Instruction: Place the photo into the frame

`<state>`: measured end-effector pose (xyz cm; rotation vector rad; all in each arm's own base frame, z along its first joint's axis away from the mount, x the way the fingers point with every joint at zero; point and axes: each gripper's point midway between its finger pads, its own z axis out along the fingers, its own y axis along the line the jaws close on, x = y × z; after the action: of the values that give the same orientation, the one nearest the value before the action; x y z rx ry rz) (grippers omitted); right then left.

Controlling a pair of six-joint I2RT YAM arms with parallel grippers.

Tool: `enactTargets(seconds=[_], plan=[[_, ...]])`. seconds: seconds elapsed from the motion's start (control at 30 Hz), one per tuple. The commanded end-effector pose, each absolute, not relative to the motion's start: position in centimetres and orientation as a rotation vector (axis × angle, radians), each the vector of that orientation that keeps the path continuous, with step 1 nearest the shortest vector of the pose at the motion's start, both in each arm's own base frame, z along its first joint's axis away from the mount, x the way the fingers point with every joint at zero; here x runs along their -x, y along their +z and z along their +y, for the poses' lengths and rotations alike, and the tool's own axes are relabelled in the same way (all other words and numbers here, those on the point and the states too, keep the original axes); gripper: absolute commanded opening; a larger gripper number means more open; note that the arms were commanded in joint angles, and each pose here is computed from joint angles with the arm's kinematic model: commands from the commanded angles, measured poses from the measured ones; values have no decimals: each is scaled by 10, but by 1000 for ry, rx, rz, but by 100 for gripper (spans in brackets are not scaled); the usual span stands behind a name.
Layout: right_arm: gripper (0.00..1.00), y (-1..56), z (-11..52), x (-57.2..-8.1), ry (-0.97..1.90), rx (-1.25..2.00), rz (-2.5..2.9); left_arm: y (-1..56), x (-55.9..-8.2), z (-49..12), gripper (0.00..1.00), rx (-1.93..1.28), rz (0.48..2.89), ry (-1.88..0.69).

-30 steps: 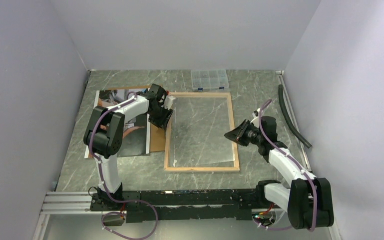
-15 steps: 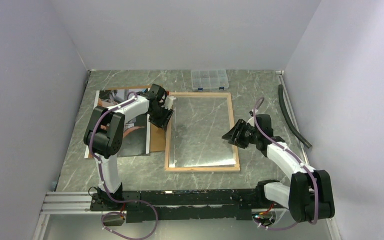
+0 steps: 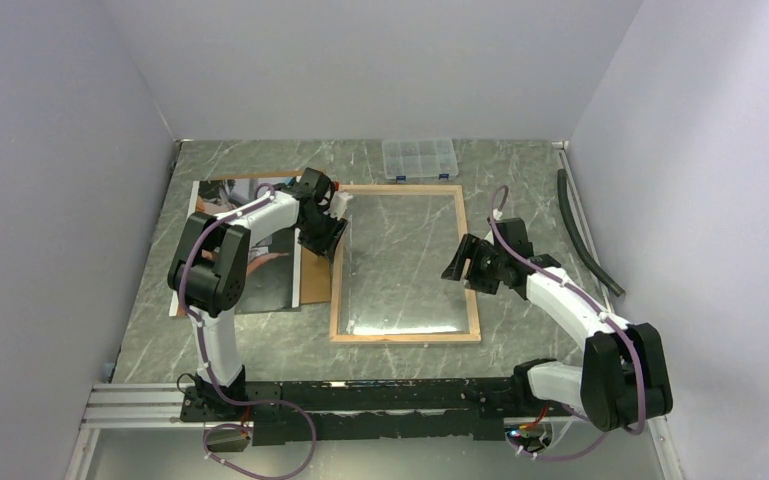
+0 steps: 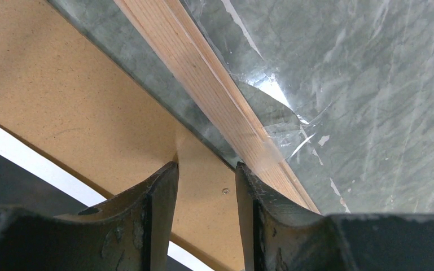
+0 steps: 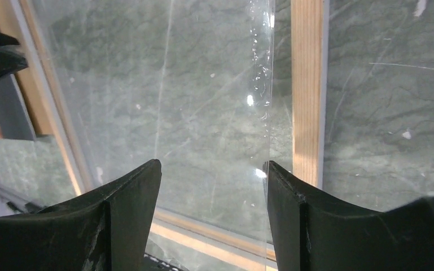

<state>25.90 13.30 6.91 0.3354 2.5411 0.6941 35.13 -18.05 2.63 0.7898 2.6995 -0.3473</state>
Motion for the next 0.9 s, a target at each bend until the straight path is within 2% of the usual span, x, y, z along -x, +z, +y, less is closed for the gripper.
enactTargets(seconds=[0.0,0.17,0.2,0.23,0.47,0.63,0.7,0.8,0.87], plan=[[72,75,123,-266,556,-303,2540,23,-346,-191,47,-820,2700,-397],[79,73,120,-265,498,-294,2554,23,-345,-191,47,-818,2701,-399],[85,73,118,-267,482,-294,2550,23,-345,-191,47,-821,2701,-399],[98,74,117,-267,468,-291,2551,23,-345,-191,47,-819,2700,-396],[99,79,113,-270,429,-285,2539,23,-344,-189,47,-819,2704,-392],[90,86,115,-271,453,-285,2491,23,-344,-189,46,-820,2706,-386],[80,88,120,-273,476,-277,2474,24,-345,-189,46,-820,2703,-385],[60,85,122,-278,470,-279,2477,24,-346,-189,46,-816,2705,-383],[53,84,122,-283,457,-282,2477,24,-346,-189,46,-814,2704,-383]])
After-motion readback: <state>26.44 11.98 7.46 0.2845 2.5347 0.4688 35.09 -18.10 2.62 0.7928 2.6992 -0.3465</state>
